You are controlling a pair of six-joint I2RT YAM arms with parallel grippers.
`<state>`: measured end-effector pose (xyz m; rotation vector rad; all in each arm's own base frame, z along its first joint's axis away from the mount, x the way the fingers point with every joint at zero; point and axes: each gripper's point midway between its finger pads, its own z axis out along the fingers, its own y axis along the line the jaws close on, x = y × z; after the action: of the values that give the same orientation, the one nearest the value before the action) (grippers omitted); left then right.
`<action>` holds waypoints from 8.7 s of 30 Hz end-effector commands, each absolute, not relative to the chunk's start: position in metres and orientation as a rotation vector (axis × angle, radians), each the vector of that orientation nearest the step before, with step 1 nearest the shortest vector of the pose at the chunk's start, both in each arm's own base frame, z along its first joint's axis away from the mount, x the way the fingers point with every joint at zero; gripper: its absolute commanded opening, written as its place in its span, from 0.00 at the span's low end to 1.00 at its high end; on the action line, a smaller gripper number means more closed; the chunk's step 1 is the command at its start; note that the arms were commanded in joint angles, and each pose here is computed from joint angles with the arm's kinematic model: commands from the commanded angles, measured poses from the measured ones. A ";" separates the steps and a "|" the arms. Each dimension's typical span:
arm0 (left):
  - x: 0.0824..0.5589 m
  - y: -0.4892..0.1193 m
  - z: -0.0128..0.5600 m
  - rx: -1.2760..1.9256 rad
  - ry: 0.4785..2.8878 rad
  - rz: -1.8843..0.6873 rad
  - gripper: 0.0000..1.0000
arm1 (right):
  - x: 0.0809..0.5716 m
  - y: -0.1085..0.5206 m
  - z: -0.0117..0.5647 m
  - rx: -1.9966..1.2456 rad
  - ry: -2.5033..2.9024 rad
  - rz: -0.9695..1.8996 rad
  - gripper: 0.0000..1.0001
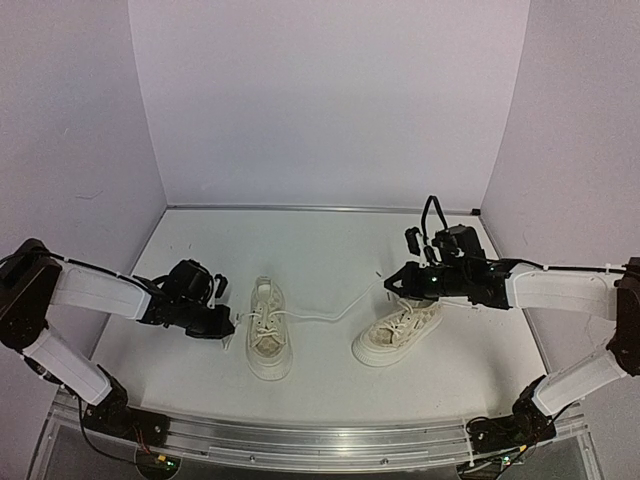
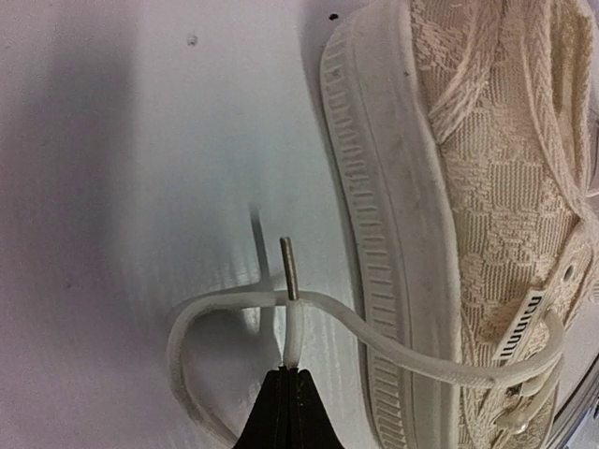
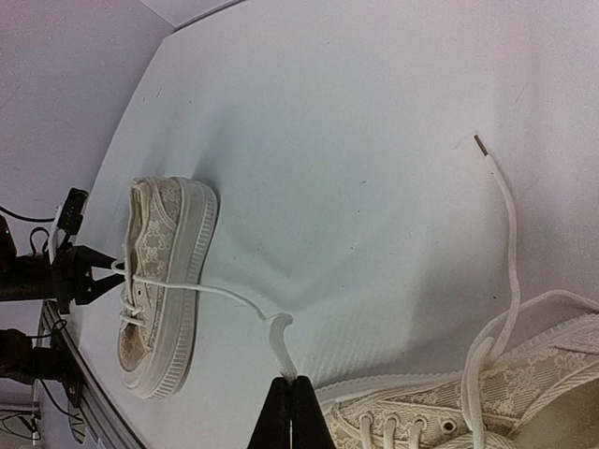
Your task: Tie the shoes
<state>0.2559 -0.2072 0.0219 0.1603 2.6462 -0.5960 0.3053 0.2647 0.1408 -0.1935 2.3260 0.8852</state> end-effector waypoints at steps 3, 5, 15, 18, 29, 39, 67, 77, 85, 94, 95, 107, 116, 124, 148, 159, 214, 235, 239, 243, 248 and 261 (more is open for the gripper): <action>0.273 -0.252 0.042 0.175 2.552 -0.831 0.00 | 0.313 0.267 0.168 -0.202 2.239 0.900 0.00; 0.274 -0.262 0.043 0.182 2.545 -0.863 0.00 | 0.314 0.267 0.169 -0.204 2.235 0.893 0.00; 0.281 -0.304 0.045 0.233 2.521 -0.946 0.00 | 0.315 0.268 0.172 -0.210 2.236 0.892 0.00; 0.284 -0.309 0.046 0.242 2.514 -0.957 0.00 | 0.315 0.268 0.173 -0.214 2.235 0.889 0.00; 0.306 -0.213 0.142 0.146 2.310 -0.714 0.00 | 0.329 0.244 0.235 -0.207 2.127 0.858 0.00; 0.256 -0.171 0.233 0.225 1.964 -0.718 0.00 | 0.319 0.331 0.287 -0.492 2.018 1.156 0.00; 0.224 -0.161 0.249 0.233 1.848 -0.798 0.00 | 0.305 0.493 0.245 -0.786 2.052 1.291 0.70; 0.258 -0.185 0.174 0.384 2.137 -0.626 0.00 | 0.314 0.472 0.178 -0.971 2.231 1.067 0.45; 0.275 -0.210 0.156 0.615 2.117 -0.383 0.00 | 0.305 0.482 0.141 -1.068 2.299 1.061 0.40; 0.294 -0.227 0.119 1.077 2.134 -0.041 0.00 | 0.293 0.460 0.153 -0.994 2.297 1.115 0.39; 0.294 -0.229 0.116 1.113 2.131 -0.018 0.00 | 0.291 0.457 0.153 -0.987 2.299 1.121 0.39; 0.282 -0.230 0.142 1.646 1.898 0.140 0.00 | 0.270 0.440 0.165 -0.884 2.240 1.292 0.39; 0.298 -0.236 0.154 1.727 1.650 0.087 0.00 | 0.261 0.440 0.172 -0.838 2.190 1.386 0.38; 0.316 -0.260 0.129 1.791 1.635 0.012 0.00 | 0.257 0.430 0.180 -0.801 2.181 1.375 0.38; 0.291 -0.294 0.100 1.958 1.639 -0.134 0.00 | 0.253 0.427 0.162 -0.767 2.213 1.388 0.41; 0.267 -0.303 0.109 2.027 1.590 -0.206 0.00 | 0.253 0.428 0.154 -0.765 2.228 1.388 0.41; 0.248 -0.345 0.110 1.996 1.485 -0.321 0.00 | 0.253 0.469 0.105 -0.863 2.265 1.523 0.30; 0.247 -0.344 0.108 2.002 1.488 -0.313 0.00 | 0.262 0.465 0.112 -0.849 2.245 1.507 0.17; 0.247 -0.344 0.109 2.003 1.487 -0.312 0.00 | 0.263 0.465 0.114 -0.847 2.240 1.503 0.19; 0.248 -0.344 0.109 2.004 1.488 -0.309 0.00 | 0.264 0.464 0.114 -0.843 2.242 1.499 0.06; 0.257 -0.342 0.116 1.936 1.540 -0.266 0.14 | 0.264 0.462 0.116 -0.839 2.244 1.485 0.00; 0.267 -0.241 0.133 1.747 2.047 0.043 0.64 | 0.268 0.449 0.122 -0.804 2.250 1.427 0.00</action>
<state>0.2787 -0.2784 0.1202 1.7682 1.8917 -0.0911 0.2613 0.4534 0.0920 -0.8109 2.3288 1.4470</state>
